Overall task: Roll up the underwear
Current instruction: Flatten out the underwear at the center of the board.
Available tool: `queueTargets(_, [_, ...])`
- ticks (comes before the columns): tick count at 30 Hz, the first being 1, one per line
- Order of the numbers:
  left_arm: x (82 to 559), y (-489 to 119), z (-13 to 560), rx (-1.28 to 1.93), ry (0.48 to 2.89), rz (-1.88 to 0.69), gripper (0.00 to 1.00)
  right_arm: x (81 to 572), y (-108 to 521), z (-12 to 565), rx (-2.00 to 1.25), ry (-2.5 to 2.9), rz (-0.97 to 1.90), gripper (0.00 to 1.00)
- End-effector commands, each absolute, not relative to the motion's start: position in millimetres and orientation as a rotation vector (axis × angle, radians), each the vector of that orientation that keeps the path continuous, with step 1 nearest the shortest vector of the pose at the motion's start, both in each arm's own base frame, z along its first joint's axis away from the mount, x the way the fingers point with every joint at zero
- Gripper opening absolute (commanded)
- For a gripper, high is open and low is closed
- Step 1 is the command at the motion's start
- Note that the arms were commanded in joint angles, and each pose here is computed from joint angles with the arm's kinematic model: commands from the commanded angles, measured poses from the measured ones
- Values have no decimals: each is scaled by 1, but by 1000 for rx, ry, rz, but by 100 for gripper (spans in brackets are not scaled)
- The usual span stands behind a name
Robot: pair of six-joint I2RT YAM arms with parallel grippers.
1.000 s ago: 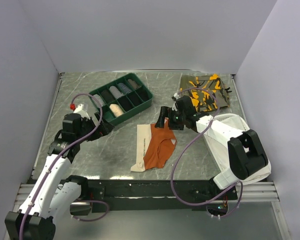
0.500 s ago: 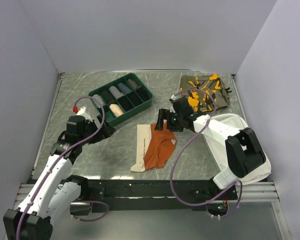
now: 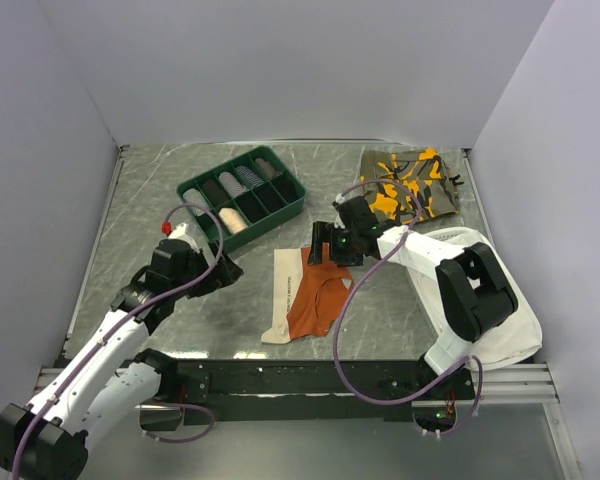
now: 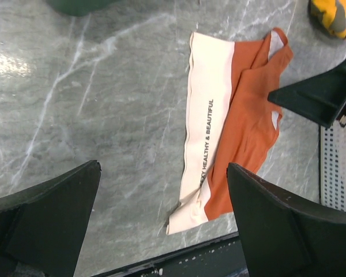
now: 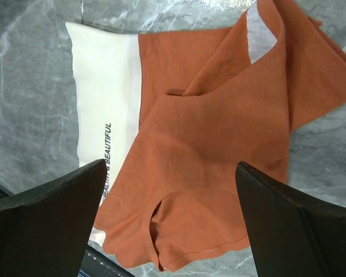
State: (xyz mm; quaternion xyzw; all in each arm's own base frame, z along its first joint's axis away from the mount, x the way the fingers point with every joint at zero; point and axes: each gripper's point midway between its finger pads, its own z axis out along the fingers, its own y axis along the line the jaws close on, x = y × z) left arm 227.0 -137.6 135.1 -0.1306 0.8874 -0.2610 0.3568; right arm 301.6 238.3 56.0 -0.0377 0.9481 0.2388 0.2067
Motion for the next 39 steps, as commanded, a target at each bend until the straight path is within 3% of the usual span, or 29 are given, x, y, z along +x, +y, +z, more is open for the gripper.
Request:
queueTargets(1, [231,-133,141,-391,2234,-658,96,311,247,75,-142,2572,702,100])
queueTargets(15, [195,-182,105,-320,2397,-727,97,323,229,58,-197,2639,480,100])
queueTargets(24, [162,-214,75,-251,2577,-734,99,318,255,54,-301,2671,538,99])
queueTargets(29, [145,-221,71,-214,2612,-816,91,319,270,63,-338,2646,611,96])
queueTargets(34, [132,-228,66,-175,2650,-891,90,330,298,73,-376,2624,681,95])
queueTargets(36, [131,-233,67,-142,2647,-921,91,336,296,79,-368,2627,587,94])
queueTargets(39, [129,-245,80,-79,2616,-1008,91,345,307,92,-350,2547,641,98])
